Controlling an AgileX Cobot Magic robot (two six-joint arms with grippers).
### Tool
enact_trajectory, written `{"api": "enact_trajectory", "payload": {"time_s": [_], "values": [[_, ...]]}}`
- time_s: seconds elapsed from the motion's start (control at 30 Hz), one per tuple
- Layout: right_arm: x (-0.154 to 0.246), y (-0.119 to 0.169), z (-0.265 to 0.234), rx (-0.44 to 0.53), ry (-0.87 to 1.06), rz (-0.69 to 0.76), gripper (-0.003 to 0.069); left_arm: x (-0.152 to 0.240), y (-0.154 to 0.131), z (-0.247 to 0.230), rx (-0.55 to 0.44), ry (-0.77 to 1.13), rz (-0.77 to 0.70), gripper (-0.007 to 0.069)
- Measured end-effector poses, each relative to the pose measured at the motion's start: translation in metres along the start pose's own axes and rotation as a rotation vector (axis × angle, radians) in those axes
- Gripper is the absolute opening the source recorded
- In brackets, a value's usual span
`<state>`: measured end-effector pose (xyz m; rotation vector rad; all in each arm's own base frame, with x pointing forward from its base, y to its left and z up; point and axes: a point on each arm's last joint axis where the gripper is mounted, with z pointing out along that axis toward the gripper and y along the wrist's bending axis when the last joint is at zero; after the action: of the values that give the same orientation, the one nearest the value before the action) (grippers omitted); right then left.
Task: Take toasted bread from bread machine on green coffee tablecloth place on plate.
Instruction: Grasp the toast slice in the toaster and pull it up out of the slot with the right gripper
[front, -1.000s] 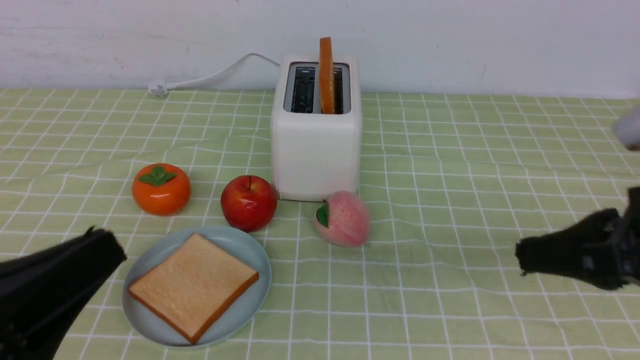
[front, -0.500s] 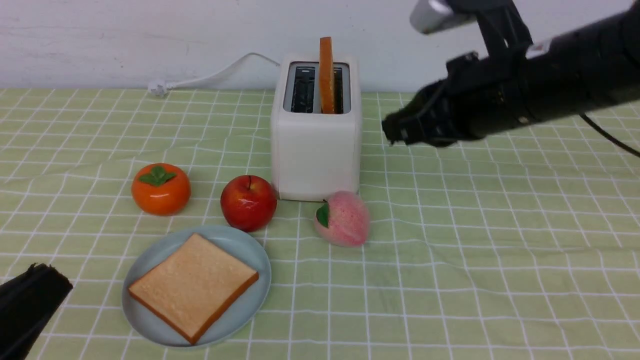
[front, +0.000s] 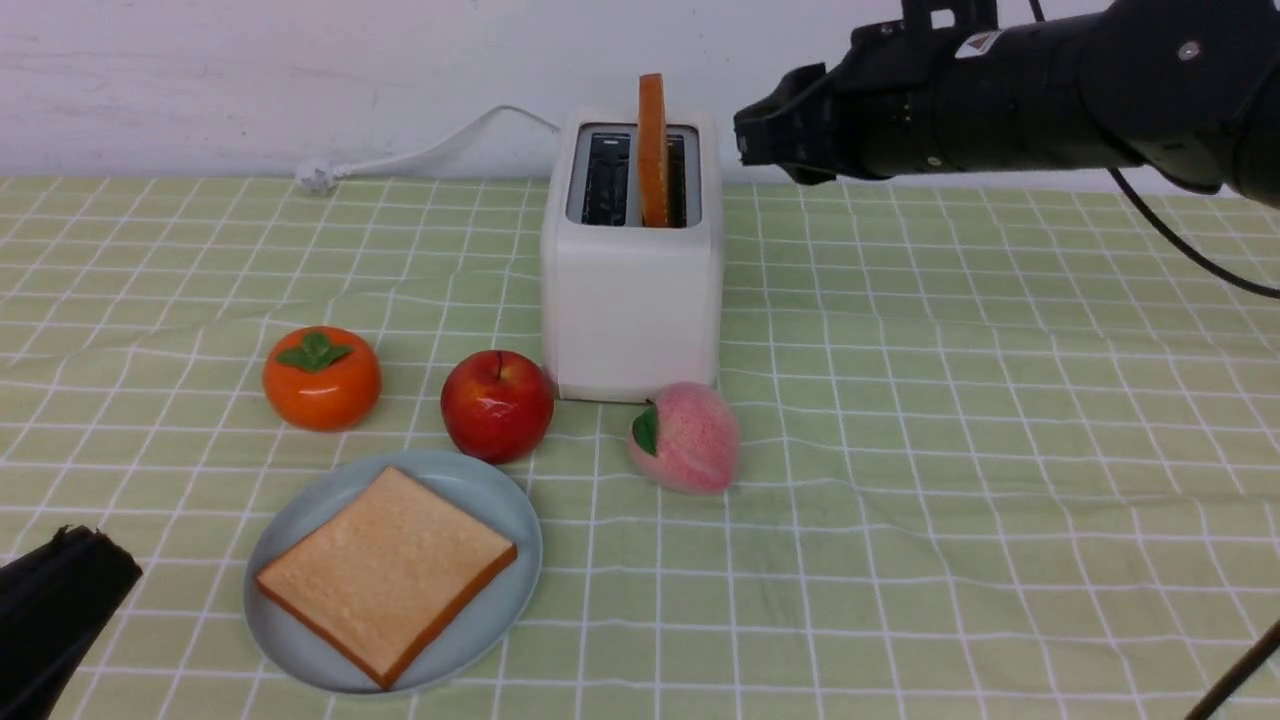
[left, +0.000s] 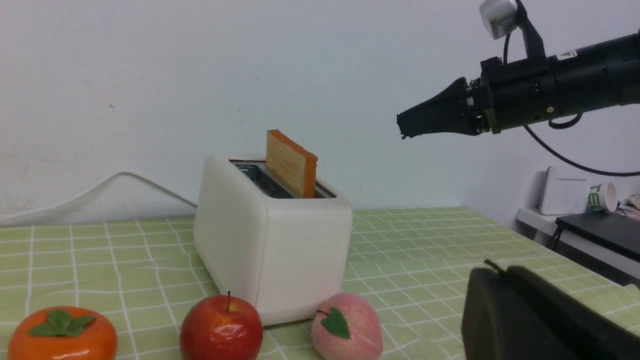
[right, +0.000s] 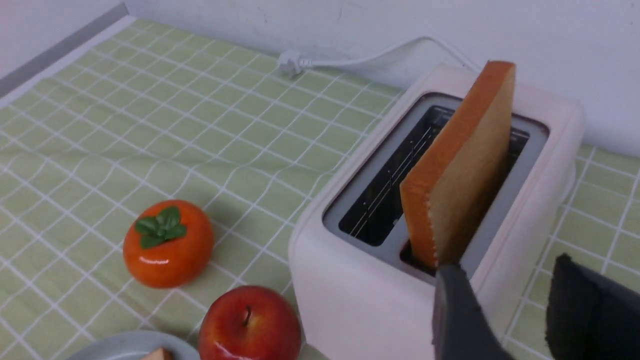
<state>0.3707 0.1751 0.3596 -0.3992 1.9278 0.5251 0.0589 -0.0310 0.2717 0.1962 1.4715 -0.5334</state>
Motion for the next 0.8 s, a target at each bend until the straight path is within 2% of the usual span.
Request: {"api": "enact_trajectory", "payload": {"time_s": [0.03,0.07,0.23,0.37,0.5,0.8], "values": [[0.000,0.000,0.000,0.001,0.000,0.002,0.0284,0.000,0.000,0.000,0.002,0.000,0.000,-0.0013],[0.001,-0.001,0.002,0.003,-0.004,0.013,0.0325,0.000,-0.001,0.000,0.011,0.003,0.002,-0.0013],[0.003,-0.003,0.009,0.009,-0.016,0.055,0.0379,0.000,-0.001,0.000,0.015,0.004,0.004,-0.0013],[0.007,-0.002,0.018,0.018,-0.039,0.090,0.0386,0.000,-0.001,0.000,0.016,0.004,0.004,-0.0013],[0.016,0.003,0.040,0.045,-0.072,0.034,0.0389,0.000,-0.002,0.000,0.019,0.005,0.005,-0.0013],[0.018,0.008,0.087,0.025,-0.081,0.006,0.0389,0.001,-0.003,0.000,0.036,0.009,0.005,-0.0013]]}}
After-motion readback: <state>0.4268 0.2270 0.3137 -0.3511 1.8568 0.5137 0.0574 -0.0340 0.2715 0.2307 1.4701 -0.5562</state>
